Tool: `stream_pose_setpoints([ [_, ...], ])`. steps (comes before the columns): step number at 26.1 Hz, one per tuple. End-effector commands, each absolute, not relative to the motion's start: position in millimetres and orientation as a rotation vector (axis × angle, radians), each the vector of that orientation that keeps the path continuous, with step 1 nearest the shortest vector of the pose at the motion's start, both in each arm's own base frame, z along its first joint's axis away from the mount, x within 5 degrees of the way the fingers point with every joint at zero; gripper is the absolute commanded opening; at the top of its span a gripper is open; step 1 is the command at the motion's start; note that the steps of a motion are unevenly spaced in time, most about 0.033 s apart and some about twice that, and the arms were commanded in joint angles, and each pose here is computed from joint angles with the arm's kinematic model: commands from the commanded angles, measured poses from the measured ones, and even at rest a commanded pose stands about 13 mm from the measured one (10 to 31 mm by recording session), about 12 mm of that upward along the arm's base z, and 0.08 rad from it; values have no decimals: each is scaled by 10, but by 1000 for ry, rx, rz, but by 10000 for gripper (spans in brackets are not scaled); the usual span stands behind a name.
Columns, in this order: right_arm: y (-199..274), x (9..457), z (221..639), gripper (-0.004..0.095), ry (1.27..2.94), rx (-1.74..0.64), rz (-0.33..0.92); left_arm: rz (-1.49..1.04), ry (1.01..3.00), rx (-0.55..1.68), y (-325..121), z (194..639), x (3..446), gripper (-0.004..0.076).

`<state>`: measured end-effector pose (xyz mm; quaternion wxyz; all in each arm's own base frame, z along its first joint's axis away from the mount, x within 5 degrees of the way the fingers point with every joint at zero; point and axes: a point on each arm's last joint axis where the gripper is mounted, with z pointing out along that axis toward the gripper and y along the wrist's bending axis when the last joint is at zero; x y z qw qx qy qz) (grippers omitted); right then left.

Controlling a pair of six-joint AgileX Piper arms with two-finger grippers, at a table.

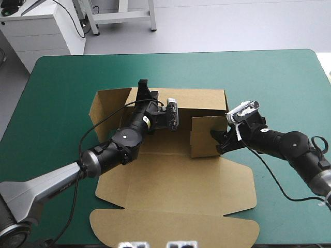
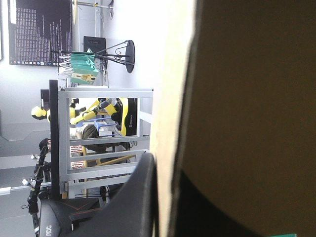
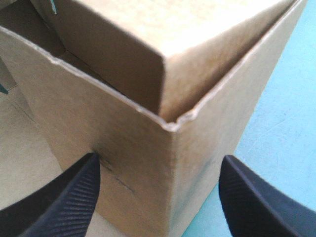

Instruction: Fold the box

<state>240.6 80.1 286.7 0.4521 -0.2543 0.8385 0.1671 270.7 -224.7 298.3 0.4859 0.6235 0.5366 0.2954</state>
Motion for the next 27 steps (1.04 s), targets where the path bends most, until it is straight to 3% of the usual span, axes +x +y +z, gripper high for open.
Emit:
stream_pose_setpoints([
  [1,782,2472,2973,640,2032,-553,399,722,1277,1448,-2215,3209,2669,-6],
  [9,822,2604,2770,640,2104,-555,411,784,1313,1418,-2158,3217,2688,-6],
  [14,861,2705,2777,639,2061,-548,313,716,1310,1433,-2217,3199,2652,-6],
  [19,920,2846,2837,637,2050,-545,329,684,1302,1444,-2284,3192,2594,-6],
  [21,927,2886,2859,577,2051,-521,340,705,1319,1432,-2263,3193,2601,-6],
  [23,931,2888,2858,393,2055,-516,347,723,1333,1422,-2245,3194,2607,-6],
  [26,980,2832,2826,-10,2084,-597,405,723,1334,1422,-2244,3194,2607,-6],
  [27,987,2823,2821,-12,2088,-613,413,719,1331,1423,-2248,3194,2606,-6],
])
